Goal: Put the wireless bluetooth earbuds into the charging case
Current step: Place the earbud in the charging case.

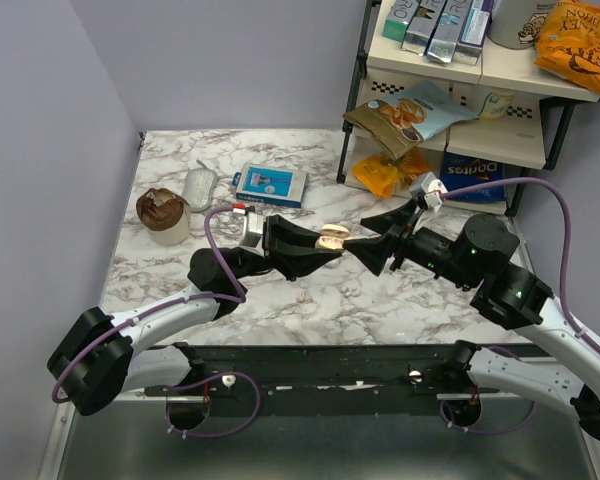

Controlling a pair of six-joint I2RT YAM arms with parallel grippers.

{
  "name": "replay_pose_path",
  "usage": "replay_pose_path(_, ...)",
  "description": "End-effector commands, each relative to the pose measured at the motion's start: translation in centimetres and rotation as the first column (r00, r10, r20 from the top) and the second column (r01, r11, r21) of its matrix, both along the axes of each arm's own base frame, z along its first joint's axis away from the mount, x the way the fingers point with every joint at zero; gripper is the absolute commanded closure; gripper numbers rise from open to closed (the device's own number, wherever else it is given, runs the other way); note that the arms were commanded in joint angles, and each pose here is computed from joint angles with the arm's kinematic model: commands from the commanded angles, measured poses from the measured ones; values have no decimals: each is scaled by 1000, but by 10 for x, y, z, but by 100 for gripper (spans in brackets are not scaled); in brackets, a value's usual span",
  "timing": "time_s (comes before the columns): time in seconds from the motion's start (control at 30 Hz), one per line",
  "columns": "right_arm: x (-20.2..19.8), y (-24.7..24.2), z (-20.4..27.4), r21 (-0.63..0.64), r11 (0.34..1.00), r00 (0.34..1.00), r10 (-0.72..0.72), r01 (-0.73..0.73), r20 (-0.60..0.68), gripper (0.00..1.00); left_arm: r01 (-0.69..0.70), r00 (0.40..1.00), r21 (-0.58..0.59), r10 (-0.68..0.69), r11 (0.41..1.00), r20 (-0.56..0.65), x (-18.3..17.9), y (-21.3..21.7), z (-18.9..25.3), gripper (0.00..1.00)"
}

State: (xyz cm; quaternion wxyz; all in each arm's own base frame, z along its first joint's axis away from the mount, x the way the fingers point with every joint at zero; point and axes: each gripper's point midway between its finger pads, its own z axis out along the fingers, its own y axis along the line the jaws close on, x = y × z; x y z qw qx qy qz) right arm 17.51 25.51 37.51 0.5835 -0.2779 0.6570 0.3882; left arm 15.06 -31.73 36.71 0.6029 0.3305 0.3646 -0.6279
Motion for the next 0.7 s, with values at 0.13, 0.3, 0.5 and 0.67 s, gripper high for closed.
replay_pose_path(0.13,-13,-15,42,94,996,996,-3,-6,91,26,37,965,-250,31,967,262,-37,33,55,100)
replay_pose_path(0.3,-1,-35,38,78,990,989,-124,117,81,26,38,965,-255,31,966,262,-38,34,55,100)
replay_pose_path(0.5,7,-34,10,1,989,988,-147,147,37,28,46,962,-262,28,964,271,-41,36,60,100)
replay_pose_path(0.67,6,-25,2,-16,993,993,-117,117,17,28,51,962,-264,24,963,273,-42,36,61,100)
